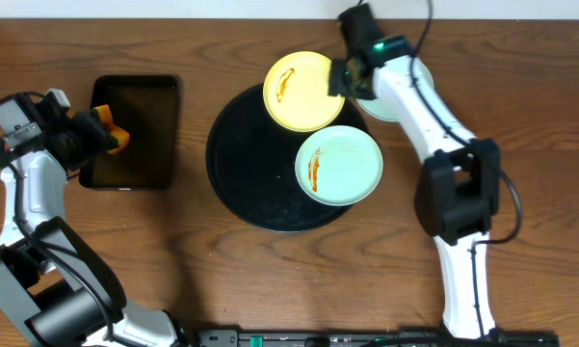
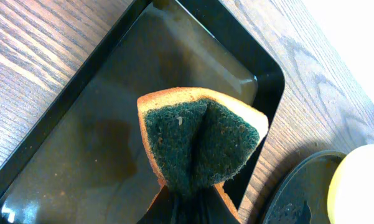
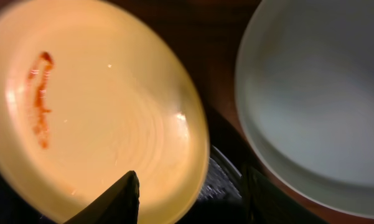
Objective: Clean dirty plates on tray and stack at the side
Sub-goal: 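Set the green plate down at right, then reach toward the yellow plate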
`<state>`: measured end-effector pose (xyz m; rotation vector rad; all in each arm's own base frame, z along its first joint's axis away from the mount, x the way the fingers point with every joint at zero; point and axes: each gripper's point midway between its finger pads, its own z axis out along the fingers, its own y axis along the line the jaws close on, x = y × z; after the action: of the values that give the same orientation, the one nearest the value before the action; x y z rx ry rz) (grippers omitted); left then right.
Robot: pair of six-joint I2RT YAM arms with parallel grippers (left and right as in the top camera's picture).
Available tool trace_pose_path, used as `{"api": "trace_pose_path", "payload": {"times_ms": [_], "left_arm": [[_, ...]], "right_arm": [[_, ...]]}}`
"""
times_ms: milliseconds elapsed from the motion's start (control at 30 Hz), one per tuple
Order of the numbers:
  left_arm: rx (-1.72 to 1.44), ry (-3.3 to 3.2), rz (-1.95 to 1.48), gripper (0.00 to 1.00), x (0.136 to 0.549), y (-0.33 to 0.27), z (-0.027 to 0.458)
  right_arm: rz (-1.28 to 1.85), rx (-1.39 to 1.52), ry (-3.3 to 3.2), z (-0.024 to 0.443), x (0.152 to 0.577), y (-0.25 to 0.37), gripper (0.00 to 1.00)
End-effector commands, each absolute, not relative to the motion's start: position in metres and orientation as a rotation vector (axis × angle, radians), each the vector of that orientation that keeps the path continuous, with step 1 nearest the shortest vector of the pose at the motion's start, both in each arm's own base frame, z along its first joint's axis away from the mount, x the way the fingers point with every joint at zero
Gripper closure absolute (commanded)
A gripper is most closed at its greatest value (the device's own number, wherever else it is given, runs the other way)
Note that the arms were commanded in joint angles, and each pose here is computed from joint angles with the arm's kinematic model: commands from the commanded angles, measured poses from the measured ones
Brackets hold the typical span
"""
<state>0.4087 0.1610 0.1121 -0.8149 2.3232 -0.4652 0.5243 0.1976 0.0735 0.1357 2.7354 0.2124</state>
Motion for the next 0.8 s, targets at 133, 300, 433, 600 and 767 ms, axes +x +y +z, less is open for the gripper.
{"api": "trace_pose_path", "payload": {"times_ms": [133, 300, 433, 600, 767], "left_arm": [[-0.774, 2.313, -0.437, 0.92, 0.411, 0.164, 0.121], [-0.777, 2.314, -0.429, 0.92, 0.411, 0.165, 0.12], [-0.777, 2.314, -0.43, 0.92, 0.411, 0.165, 0.12], [-0.777, 2.314, -0.43, 0.93, 0.411, 0.165, 0.12], [-0.777, 2.314, -0.43, 0.92, 0.411, 0.165, 0.12]], "right_arm": [[0.035, 0.179, 2.661, 0.058, 0.545, 0.181, 0.46], [0.074, 0.034, 2.697, 0.037, 0.547, 0.187, 0.51], [0.09, 0.011, 2.694, 0.036, 0.548, 0.191, 0.69], [0.087, 0.011, 2.701, 0.033, 0.547, 0.191, 0.75], [0.129, -0.004, 2.716, 0.03, 0.543, 0.197, 0.9]]}}
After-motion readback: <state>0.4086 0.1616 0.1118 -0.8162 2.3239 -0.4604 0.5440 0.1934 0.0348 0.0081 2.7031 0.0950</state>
